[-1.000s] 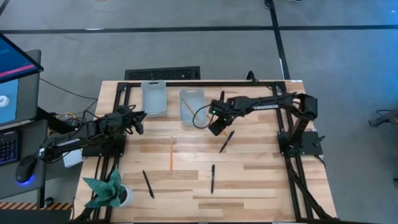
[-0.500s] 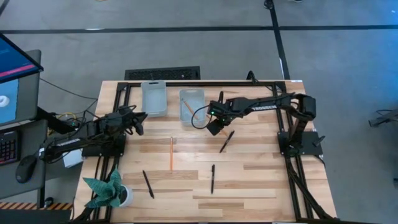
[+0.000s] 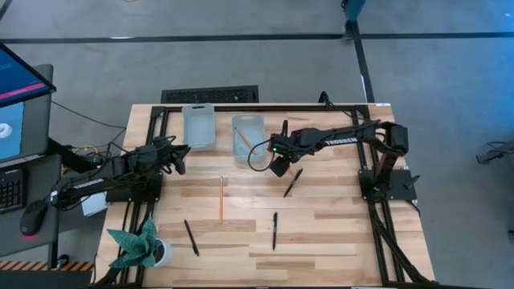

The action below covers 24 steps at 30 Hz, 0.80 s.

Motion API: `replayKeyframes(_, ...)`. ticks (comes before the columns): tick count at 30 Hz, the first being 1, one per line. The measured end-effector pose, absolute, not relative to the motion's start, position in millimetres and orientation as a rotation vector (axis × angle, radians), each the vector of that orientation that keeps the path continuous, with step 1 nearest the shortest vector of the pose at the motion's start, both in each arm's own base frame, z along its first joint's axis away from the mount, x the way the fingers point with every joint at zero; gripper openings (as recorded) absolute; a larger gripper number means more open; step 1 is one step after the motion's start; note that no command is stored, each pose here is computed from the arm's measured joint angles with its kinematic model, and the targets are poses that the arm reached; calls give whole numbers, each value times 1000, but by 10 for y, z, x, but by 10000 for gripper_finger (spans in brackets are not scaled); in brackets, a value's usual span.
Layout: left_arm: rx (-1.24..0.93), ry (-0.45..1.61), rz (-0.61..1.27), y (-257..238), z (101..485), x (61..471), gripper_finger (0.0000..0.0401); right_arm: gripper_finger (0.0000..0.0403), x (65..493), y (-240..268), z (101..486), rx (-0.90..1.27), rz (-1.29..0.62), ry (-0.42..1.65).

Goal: Sort pens & pencils
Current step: Put the top orange pencil into the right gray bin

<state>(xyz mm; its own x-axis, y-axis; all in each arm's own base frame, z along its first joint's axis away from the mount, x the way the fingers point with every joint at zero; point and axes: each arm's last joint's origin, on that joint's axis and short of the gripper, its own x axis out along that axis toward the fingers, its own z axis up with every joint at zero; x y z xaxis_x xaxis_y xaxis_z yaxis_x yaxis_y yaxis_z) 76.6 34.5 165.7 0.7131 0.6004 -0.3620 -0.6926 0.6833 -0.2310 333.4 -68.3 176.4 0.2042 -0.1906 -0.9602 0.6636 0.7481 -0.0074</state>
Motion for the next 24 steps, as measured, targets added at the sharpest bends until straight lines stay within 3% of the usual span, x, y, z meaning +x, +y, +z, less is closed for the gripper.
replayKeyframes(11,-367,267,734,344,1657,766,73,225,3342,-674,1767,404,-602,1234)
replayKeyframes(24,-367,267,736,345,1657,766,73,219,3382,-705,1608,521,-582,1269)
